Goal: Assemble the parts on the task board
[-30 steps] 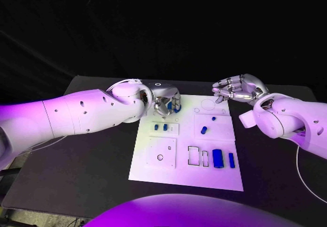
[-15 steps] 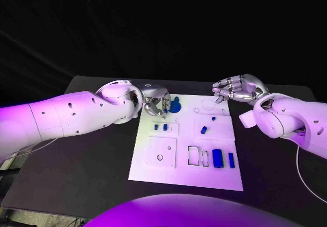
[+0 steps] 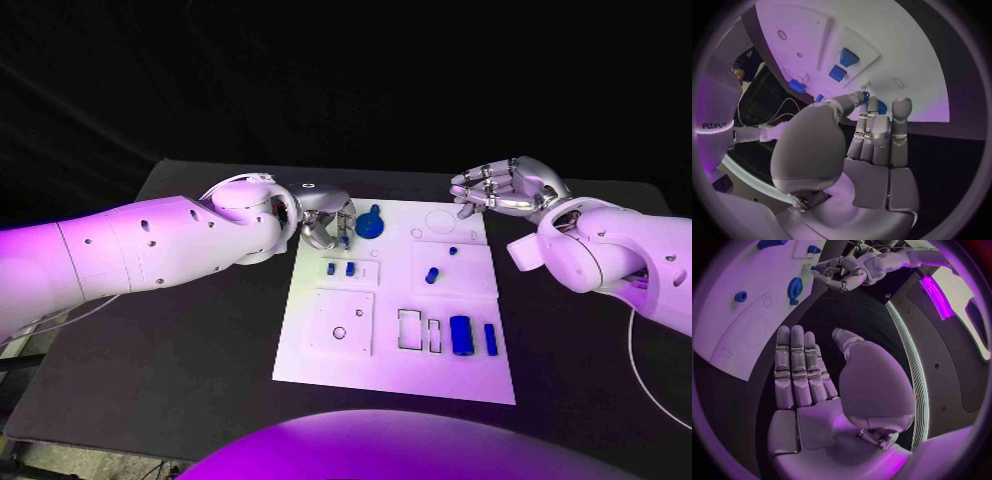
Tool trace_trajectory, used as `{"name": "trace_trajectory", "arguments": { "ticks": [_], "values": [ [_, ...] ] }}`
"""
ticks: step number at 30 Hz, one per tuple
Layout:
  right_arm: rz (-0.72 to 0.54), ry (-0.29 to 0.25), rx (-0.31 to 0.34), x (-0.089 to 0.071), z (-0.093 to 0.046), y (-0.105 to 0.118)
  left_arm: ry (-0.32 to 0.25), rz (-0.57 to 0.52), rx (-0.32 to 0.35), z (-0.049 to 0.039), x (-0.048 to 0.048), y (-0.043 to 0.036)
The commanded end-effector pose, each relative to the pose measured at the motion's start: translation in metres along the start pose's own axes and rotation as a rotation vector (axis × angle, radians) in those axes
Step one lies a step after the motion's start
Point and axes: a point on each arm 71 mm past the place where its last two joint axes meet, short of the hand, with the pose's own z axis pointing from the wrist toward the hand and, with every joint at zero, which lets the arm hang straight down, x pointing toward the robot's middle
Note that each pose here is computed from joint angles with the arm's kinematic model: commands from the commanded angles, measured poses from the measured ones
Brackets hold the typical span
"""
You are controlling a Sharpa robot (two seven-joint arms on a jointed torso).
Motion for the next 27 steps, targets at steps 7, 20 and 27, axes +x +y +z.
{"name": "trace_trajectory", "arguments": {
  "ticks": [7,20,27],
  "values": [
    [-0.003,0.009,-0.012,0.0014,0.0001,0.0009,0.023,-0.012,0.004,0.0005,0.0021,-0.0021],
    [-0.003,0.01,-0.013,0.0016,0.0001,0.001,0.042,-0.015,0.001,0.0022,0.0041,-0.0022],
    [-0.003,0.009,-0.013,0.0015,0.0,0.001,0.053,-0.018,-0.001,0.0037,0.0063,-0.0023]
  ]
}}
